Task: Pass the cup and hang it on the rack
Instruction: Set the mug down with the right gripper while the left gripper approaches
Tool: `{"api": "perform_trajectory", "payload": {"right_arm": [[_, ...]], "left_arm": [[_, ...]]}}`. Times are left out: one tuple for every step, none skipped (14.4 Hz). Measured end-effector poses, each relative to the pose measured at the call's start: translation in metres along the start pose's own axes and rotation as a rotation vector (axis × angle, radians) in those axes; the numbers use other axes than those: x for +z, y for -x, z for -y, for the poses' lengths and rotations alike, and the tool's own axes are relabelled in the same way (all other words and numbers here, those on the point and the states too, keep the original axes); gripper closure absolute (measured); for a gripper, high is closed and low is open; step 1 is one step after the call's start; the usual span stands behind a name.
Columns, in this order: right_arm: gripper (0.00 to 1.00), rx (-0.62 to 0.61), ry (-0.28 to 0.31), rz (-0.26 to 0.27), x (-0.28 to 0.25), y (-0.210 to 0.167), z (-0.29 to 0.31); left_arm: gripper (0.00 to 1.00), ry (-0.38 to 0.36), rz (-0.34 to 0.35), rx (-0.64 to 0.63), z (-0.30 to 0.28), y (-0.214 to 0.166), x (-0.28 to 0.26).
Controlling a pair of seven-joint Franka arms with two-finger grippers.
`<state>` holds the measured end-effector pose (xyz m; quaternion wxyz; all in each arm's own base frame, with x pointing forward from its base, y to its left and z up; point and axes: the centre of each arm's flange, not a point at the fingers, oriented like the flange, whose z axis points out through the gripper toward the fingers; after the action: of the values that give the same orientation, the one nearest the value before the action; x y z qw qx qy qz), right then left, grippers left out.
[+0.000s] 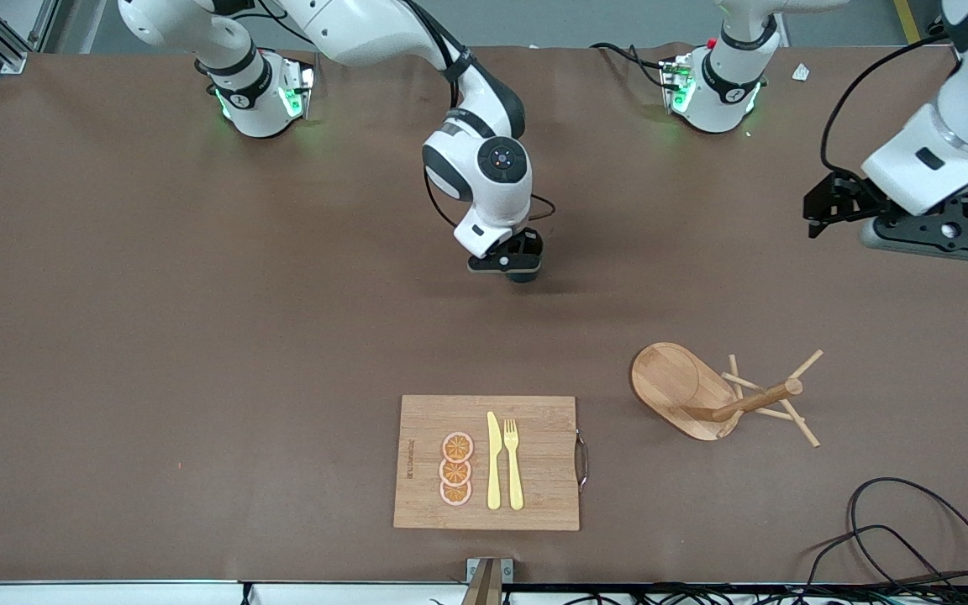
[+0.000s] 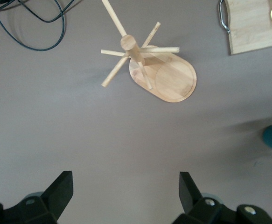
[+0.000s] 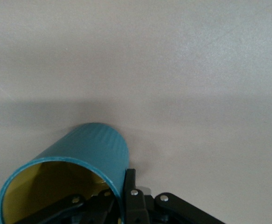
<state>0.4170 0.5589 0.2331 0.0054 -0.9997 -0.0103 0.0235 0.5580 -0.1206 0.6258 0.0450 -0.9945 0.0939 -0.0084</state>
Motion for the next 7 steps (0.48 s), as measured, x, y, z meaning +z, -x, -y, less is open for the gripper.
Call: {"api": "perform_trajectory", "payload": {"right_arm": [[0.96,-0.007,0.004,-0.003,0.000,0.000,0.001],[0.96,-0.012,0.006,-0.005,0.000,0.000,0.002],[0.94,-0.014,0.006,-0.007,-0.001,-0.001,0.003],[0.88,-0.014,0.007,-0.010,0.001,-0.003,0.002],[0.80,-0.012,0.006,-0.014,0.002,-0.006,0.002],[0.71,-0.010,0.003,-0.021,0.002,-0.009,0.003],[0.59,-0.012,-0.002,-0.027,-0.002,-0.012,0.004]], "left_arm": [[0.00,0.001,-0.004,-0.043,-0.010,0.001,-0.002],[0.00,0.003,-0.008,-0.091,-0.023,0.002,-0.005],[0.00,0.004,-0.012,-0.127,-0.037,0.004,-0.008],[0.00,0.005,-0.011,-0.151,-0.051,0.007,-0.010],[0.00,0.005,-0.009,-0.172,-0.064,0.010,-0.013],[0.00,0.002,-0.003,-0.192,-0.076,0.014,-0.015],[0.00,-0.001,0.004,-0.214,-0.087,0.018,-0.016]]}}
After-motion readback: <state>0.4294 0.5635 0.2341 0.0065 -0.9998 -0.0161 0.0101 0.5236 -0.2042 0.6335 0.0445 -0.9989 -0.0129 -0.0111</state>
